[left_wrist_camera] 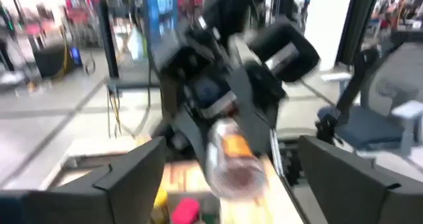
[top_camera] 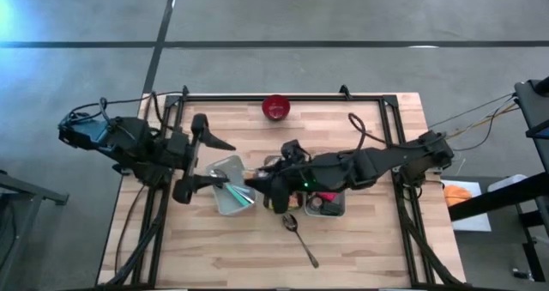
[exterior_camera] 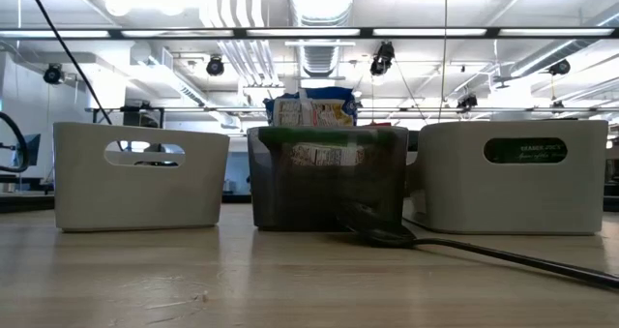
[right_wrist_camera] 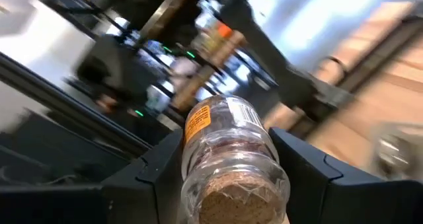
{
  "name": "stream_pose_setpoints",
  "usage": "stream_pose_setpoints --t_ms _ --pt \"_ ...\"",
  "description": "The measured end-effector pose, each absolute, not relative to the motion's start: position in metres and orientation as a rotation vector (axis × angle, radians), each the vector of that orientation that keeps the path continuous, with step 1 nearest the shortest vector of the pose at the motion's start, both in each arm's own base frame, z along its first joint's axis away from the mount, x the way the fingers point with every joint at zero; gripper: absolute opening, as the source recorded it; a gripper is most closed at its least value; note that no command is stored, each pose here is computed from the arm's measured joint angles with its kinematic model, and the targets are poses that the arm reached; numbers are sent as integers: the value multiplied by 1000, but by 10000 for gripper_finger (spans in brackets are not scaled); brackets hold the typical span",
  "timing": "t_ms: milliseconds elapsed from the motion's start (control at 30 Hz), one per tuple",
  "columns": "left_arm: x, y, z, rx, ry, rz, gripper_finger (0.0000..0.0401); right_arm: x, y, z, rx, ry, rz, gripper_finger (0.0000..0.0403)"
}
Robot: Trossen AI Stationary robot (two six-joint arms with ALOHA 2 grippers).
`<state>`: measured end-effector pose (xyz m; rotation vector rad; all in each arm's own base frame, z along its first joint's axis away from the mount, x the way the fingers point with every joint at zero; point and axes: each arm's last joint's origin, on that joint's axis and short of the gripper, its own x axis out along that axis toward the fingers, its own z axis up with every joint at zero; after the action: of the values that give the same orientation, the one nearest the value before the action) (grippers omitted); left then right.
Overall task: Pick & Place Food Item
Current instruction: Put the brown seasoning into the right gray bin
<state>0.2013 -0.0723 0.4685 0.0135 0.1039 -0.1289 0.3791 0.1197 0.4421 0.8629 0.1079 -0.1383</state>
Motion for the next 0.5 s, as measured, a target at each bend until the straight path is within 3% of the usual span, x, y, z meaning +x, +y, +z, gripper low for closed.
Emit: stream_pose_setpoints --t_ms 500 --pt "177 -62 462 -223 241 -91 360 311 78 411 656 776 -459 184"
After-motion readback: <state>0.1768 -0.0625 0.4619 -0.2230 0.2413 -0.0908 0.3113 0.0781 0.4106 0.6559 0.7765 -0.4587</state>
